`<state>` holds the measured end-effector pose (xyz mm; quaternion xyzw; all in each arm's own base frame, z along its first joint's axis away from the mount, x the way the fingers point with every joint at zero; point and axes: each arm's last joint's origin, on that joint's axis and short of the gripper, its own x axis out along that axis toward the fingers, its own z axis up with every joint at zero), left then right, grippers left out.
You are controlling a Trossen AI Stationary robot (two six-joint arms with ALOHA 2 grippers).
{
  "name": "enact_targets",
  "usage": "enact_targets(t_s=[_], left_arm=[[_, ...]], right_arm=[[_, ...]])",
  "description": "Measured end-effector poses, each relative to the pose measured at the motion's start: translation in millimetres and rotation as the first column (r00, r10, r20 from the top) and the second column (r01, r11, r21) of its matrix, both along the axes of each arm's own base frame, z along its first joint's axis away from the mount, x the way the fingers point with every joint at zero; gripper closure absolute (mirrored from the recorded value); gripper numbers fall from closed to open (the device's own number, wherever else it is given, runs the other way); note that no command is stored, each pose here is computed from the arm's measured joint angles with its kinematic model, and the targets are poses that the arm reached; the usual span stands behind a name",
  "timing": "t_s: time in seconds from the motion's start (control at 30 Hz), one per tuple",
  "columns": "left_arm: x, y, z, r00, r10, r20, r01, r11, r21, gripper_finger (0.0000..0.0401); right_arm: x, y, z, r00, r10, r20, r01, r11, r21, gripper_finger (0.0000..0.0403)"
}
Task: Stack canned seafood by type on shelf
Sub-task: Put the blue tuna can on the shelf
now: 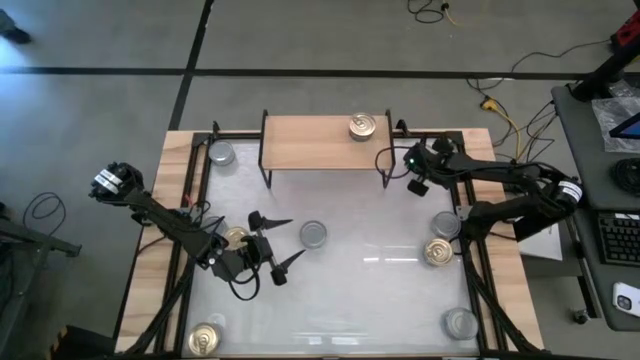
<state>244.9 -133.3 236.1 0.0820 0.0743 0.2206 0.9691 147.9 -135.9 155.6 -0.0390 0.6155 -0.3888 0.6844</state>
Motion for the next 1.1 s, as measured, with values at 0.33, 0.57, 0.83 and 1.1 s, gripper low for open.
enact_targets(t_s=[0.33,0.57,0.83,1.1], left_arm=[[0.0,0.0,0.0,1.000,0.000,0.000,0.000,1.000,0.000,0.0024],[0.0,0.0,0.0,1.000,0.000,0.000,0.000,1.000,0.000,0.0024],[0.0,0.0,0.0,1.000,0.000,0.001,0.000,1.000,0.000,0.0024],[0.0,0.0,0.1,1.000,0.000,0.001,0.000,1.000,-0.001,0.0024]], right_arm=[[4.0,3.1,15.0,0.999,0.036,0.041,-0.042,0.983,0.181,0.0392],[11.5,5.5,28.0,0.981,0.071,0.181,-0.131,0.930,0.343,0.0391],[5.6,-3.0,31.1,0.999,-0.044,0.002,0.043,0.993,0.113,0.0390],[6.3,-4.3,25.1,1.000,-0.022,0.019,0.018,0.982,0.186,0.0390]])
